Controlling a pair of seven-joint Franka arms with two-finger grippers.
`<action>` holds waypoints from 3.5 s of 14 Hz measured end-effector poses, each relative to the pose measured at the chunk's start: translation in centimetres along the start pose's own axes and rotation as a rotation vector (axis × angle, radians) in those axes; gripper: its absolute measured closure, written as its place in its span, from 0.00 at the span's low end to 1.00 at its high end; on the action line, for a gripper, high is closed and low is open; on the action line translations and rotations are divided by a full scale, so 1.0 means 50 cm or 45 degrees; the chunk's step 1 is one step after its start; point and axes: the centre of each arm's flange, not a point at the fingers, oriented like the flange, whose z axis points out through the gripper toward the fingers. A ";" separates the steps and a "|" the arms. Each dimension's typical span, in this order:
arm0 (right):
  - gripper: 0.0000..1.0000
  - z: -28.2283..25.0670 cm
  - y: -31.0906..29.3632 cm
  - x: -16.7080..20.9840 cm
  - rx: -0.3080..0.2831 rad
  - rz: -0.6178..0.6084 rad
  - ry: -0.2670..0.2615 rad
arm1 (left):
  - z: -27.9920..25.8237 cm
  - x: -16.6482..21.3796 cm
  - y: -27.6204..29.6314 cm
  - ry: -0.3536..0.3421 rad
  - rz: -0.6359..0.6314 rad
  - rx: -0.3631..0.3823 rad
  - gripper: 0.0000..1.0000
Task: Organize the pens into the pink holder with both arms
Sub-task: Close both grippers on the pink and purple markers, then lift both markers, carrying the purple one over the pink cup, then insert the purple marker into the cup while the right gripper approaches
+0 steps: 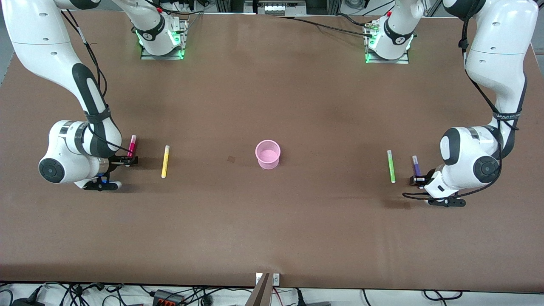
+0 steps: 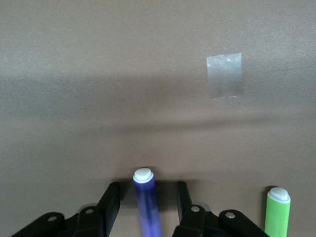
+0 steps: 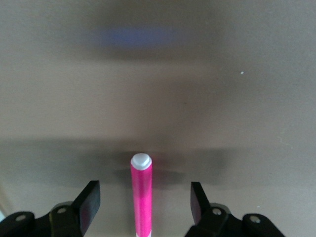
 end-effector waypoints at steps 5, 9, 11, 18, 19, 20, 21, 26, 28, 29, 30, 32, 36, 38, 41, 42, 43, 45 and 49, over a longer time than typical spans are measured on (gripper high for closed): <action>0.45 0.002 0.005 -0.001 -0.003 0.003 -0.003 | -0.006 0.002 0.005 0.006 0.006 -0.001 0.82; 0.46 0.003 0.004 -0.001 -0.004 0.001 -0.004 | -0.013 0.003 0.010 -0.005 0.010 -0.004 0.82; 0.48 0.004 0.003 -0.001 -0.004 0.001 -0.005 | -0.061 0.009 0.035 -0.036 0.034 -0.018 0.82; 0.74 0.007 0.004 -0.001 -0.006 -0.001 -0.010 | -0.336 0.037 0.264 -0.040 0.254 -0.067 0.82; 0.81 0.007 0.004 -0.001 -0.007 -0.001 -0.010 | -0.364 0.036 0.321 -0.011 0.308 -0.097 0.82; 0.81 0.007 0.004 -0.001 -0.007 -0.003 -0.010 | -0.389 0.029 0.382 0.009 0.361 -0.136 0.82; 0.82 0.007 0.004 -0.001 -0.007 -0.012 -0.010 | -0.407 0.016 0.443 0.012 0.413 -0.185 0.82; 0.82 -0.006 0.001 -0.003 -0.004 -0.144 -0.027 | -0.461 -0.090 0.724 -0.005 0.710 -0.430 0.82; 0.82 -0.044 -0.012 -0.002 0.004 -0.251 -0.047 | -0.463 -0.107 0.802 0.093 0.909 -0.564 0.82; 0.82 -0.079 -0.025 0.004 0.005 -0.327 -0.026 | -0.456 -0.109 0.828 0.139 0.997 -0.618 0.82; 0.82 -0.124 -0.042 0.009 0.006 -0.388 0.000 | -0.446 -0.108 0.850 0.196 1.079 -0.659 0.82; 0.82 -0.216 -0.087 0.010 0.013 -0.472 0.041 | -0.429 -0.108 0.900 0.353 1.276 -0.697 0.82; 0.82 -0.362 -0.251 -0.003 0.094 -0.649 0.188 | -0.371 -0.138 1.016 0.603 1.659 -0.682 0.82; 0.82 -0.413 -0.346 -0.020 0.159 -0.761 0.256 | -0.326 -0.138 1.035 0.692 1.825 -0.665 0.82; 0.82 -0.449 -0.444 -0.047 0.203 -0.878 0.300 | -0.257 -0.124 1.031 0.747 1.960 -0.650 0.82; 0.82 -0.452 -0.465 -0.053 0.210 -0.923 0.307 | -0.246 -0.121 1.030 0.760 1.975 -0.645 0.82; 0.82 -0.453 -0.481 -0.057 0.213 -0.985 0.319 | -0.242 -0.120 1.031 0.768 1.983 -0.643 0.82; 0.82 -0.455 -0.506 -0.059 0.211 -1.126 0.357 | -0.242 -0.122 1.034 0.777 1.991 -0.642 0.82; 0.82 -0.449 -0.567 -0.066 0.189 -1.326 0.411 | -0.271 -0.133 1.047 0.824 2.001 -0.679 0.82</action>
